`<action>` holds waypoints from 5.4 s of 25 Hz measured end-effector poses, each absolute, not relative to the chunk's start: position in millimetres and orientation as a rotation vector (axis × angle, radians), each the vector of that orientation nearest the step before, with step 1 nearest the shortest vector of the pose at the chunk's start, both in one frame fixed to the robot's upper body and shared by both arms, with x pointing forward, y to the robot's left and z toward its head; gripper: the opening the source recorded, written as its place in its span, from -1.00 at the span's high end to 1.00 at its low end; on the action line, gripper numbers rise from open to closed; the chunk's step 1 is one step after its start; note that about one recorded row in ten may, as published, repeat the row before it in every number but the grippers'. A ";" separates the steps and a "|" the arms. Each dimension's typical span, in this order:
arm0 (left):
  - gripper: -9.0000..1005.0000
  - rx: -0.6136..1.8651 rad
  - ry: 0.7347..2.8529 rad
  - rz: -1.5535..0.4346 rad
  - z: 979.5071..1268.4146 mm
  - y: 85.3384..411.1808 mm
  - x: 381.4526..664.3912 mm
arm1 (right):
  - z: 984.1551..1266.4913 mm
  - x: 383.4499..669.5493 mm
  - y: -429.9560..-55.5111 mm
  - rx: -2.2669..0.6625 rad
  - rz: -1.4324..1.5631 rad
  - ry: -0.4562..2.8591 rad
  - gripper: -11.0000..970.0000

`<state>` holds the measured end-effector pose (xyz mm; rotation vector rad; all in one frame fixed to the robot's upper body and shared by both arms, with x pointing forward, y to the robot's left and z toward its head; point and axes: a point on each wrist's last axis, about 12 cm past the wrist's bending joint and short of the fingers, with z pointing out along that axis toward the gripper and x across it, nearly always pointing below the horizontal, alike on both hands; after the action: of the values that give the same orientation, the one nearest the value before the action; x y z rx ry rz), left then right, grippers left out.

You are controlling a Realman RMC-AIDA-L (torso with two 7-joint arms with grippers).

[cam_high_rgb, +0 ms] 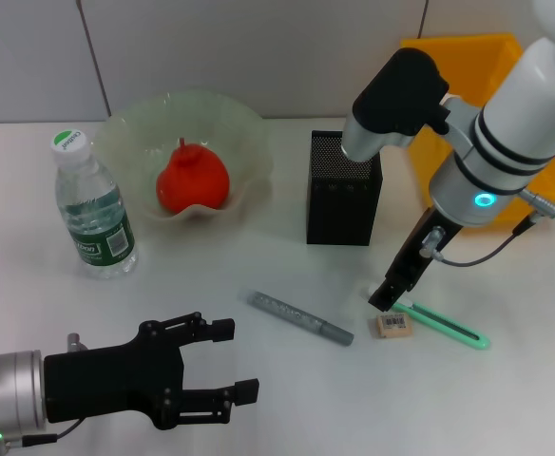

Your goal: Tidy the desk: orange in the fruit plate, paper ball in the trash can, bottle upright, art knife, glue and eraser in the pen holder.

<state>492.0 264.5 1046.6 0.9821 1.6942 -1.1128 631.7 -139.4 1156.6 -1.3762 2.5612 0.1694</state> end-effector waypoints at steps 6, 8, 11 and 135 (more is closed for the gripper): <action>-0.72 0.979 1.697 -1.112 1044.5 262.7 491.9 | 1150.0 633.8 -138.6 -1.351 0.149 2.561 -0.56; -0.72 0.979 1.697 -1.112 1044.5 262.7 491.9 | 1149.0 634.0 -138.6 -1.350 0.148 2.564 -0.56; -0.72 0.974 1.700 -1.112 1043.5 262.4 491.5 | 1146.3 635.2 -138.6 -1.343 0.144 2.565 -0.56; -0.72 0.945 1.708 -1.094 1043.0 263.4 493.9 | 1136.9 628.5 -133.6 -1.358 0.154 2.476 0.62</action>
<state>493.9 263.4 1043.0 0.9445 1.7081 -1.0937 628.5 -133.6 1136.9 -1.3584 2.4764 0.1540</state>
